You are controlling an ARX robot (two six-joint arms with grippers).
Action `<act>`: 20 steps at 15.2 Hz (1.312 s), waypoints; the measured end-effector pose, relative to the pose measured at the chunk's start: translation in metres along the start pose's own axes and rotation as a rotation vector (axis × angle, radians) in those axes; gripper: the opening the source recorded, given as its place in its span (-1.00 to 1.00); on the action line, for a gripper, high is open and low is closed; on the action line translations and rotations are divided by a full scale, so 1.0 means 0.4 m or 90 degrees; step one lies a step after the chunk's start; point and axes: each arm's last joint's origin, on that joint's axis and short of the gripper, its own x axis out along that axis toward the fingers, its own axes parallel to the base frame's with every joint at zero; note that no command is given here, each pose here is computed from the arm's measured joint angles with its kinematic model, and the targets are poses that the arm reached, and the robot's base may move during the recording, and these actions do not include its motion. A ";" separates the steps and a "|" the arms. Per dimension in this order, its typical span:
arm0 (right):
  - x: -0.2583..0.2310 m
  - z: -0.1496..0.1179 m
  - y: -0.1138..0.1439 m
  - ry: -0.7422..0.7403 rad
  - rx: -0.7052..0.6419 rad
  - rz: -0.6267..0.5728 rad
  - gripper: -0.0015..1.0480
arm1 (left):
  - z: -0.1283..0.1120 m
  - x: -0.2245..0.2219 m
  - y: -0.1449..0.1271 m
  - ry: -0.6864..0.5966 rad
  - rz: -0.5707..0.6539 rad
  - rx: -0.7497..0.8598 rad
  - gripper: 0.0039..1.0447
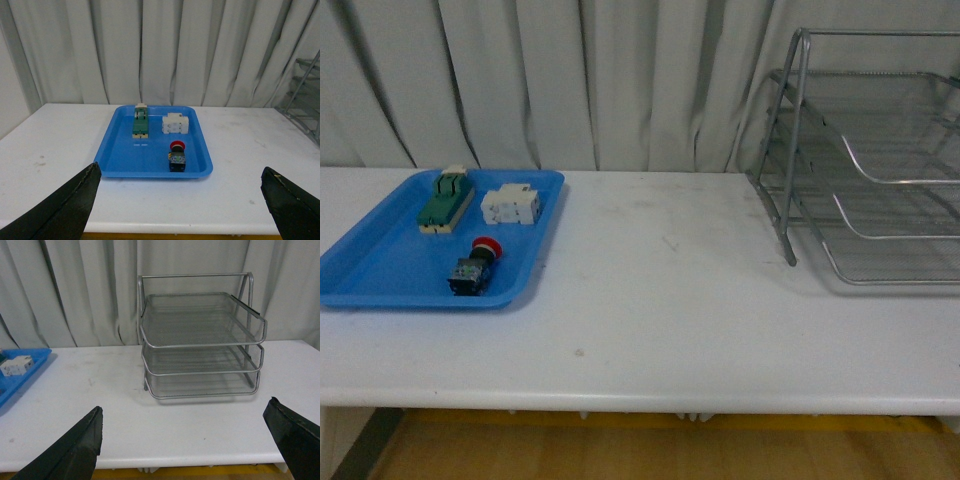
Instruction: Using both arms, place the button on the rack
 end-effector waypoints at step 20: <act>0.000 0.000 0.000 0.000 0.000 0.000 0.87 | 0.000 0.000 0.000 0.000 0.000 0.000 0.88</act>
